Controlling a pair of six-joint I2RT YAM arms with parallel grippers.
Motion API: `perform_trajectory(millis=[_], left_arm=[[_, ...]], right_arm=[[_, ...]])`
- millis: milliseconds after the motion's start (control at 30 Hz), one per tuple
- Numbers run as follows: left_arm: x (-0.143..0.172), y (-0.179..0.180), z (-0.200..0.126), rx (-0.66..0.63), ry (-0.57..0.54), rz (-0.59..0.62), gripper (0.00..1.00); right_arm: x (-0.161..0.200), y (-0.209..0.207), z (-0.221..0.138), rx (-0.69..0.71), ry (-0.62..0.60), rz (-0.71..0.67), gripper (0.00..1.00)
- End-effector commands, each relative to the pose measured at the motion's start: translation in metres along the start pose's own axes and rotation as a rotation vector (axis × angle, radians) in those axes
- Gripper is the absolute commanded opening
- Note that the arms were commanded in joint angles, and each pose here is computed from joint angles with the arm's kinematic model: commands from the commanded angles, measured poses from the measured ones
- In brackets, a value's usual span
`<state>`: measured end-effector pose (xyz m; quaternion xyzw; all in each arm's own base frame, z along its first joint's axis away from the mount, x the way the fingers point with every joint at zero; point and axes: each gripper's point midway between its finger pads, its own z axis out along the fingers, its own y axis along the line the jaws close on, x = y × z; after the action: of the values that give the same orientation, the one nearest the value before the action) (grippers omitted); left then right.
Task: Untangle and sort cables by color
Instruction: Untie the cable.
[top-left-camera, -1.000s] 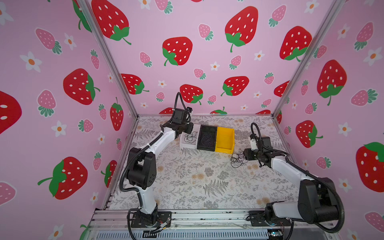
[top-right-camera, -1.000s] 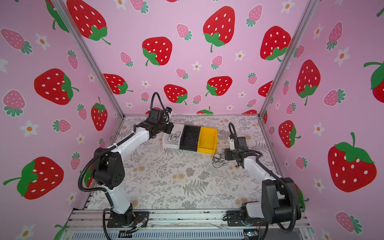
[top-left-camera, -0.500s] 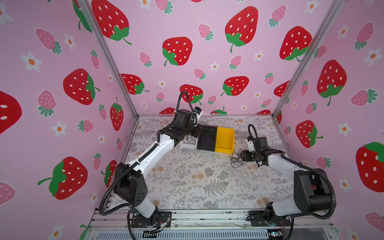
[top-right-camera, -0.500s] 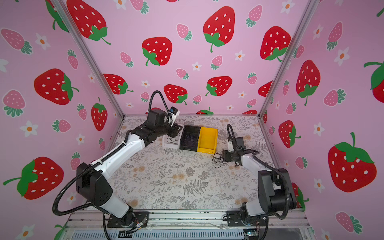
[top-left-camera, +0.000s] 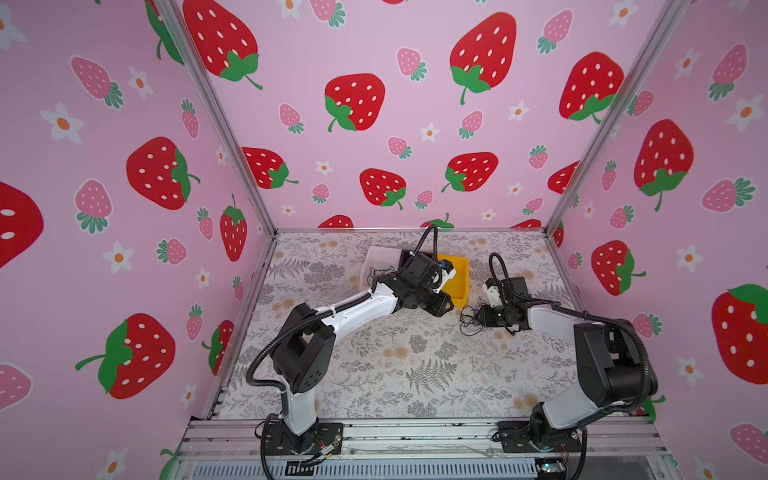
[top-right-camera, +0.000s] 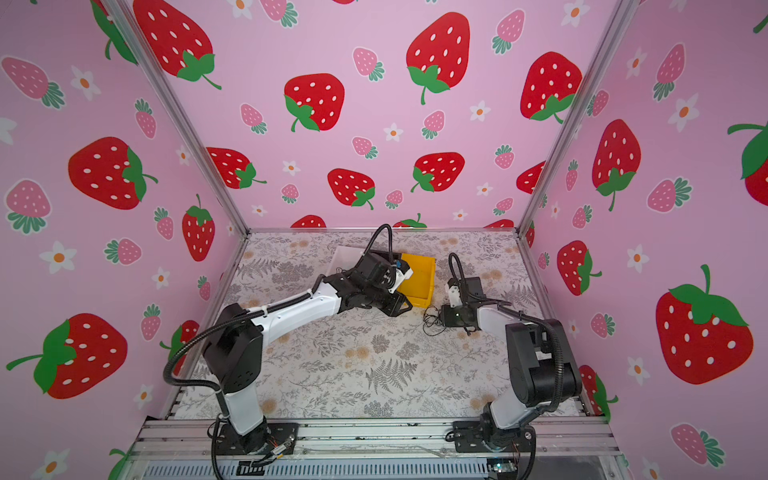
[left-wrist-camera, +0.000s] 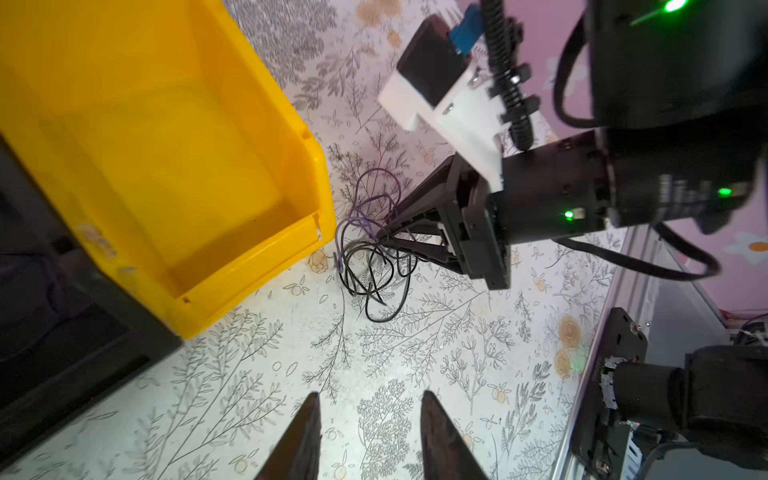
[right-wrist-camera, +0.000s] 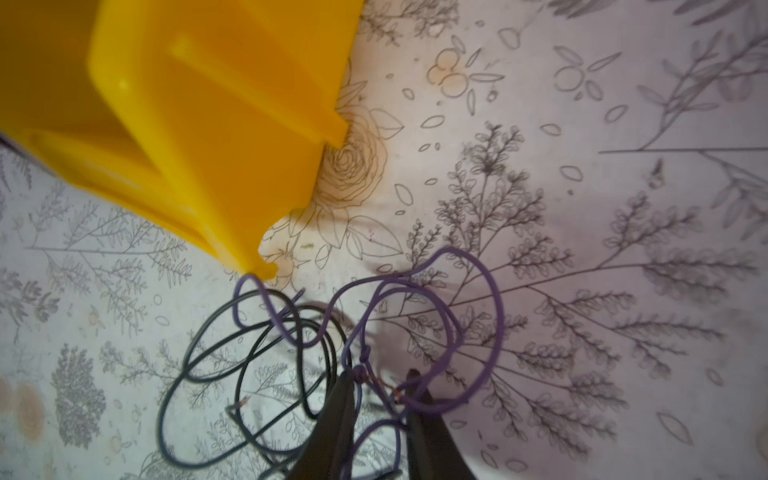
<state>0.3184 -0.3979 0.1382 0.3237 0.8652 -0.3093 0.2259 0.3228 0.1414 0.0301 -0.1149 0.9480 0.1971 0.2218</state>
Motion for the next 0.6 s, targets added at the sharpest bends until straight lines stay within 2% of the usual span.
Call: perform_trajectory(millis=[0, 200, 567], left_arm=[[-0.009, -0.020, 0.006, 0.034, 0.029, -0.046, 0.41], [-0.001, -0.012, 0.027, -0.050, 0.125, -0.061, 0.42], [0.013, -0.001, 0.055, -0.117, 0.276, -0.094, 0.43]], right_arm=[[0.008, 0.015, -0.003, -0.059, -0.001, 0.005, 0.20], [0.009, 0.024, -0.007, -0.098, -0.022, 0.025, 0.17], [0.005, 0.023, 0.000, -0.102, -0.015, 0.032, 0.17]])
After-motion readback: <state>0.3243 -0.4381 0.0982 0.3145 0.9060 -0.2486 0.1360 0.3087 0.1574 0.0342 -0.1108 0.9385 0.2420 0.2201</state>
